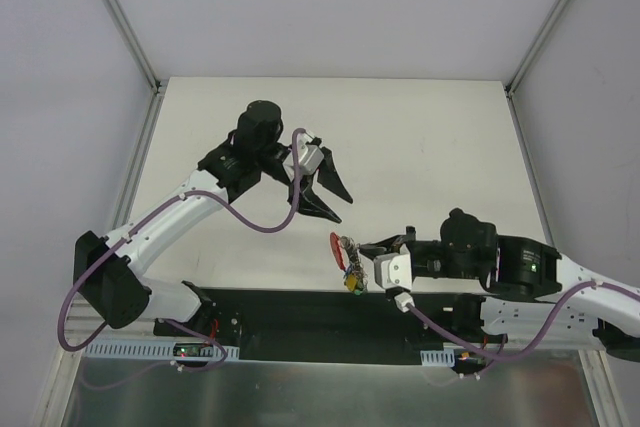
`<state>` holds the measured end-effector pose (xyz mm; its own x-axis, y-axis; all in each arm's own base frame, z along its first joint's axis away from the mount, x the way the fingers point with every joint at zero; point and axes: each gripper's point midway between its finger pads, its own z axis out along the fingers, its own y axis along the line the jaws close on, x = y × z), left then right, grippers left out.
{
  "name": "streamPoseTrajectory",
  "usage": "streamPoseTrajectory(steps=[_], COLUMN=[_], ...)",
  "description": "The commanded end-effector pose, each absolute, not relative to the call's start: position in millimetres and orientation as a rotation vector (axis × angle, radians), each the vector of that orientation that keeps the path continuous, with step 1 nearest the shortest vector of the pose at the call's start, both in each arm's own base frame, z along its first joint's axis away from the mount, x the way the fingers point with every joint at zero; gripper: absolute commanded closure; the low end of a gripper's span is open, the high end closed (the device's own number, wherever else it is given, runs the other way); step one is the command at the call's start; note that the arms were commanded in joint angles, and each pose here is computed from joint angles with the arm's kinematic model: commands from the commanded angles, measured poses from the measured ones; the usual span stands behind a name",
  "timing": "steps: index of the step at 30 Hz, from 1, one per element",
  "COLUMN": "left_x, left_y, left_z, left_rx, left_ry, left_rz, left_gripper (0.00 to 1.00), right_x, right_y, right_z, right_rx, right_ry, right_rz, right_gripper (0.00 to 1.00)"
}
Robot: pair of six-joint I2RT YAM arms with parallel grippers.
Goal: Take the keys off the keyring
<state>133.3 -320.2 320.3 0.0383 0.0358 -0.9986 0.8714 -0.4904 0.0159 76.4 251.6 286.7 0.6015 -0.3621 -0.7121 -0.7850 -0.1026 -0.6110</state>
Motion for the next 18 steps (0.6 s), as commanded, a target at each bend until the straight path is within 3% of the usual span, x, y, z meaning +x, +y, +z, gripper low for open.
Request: streamPoseTrajectory(steps=[1,7,18], left_x=[114,111,98], left_y=[-312,-309,-314], left_z=[344,341,348], left_rx=[1.703,1.700,1.730], left_ry=[0.694,0.702,0.661], left_rz=[-1.647,-1.639,-1.682], left_gripper=[0.54,0.54,0.44], right_x=[67,65,43], right_y=[248,237,234], right_z=[318,324,317], right_rx=[-1.714,-1.788,-2.040], right_ry=[0.860,0.828,0.718], right_rz=[0.499,0.458,0.526], right_gripper=[0.99,0.99,0.99])
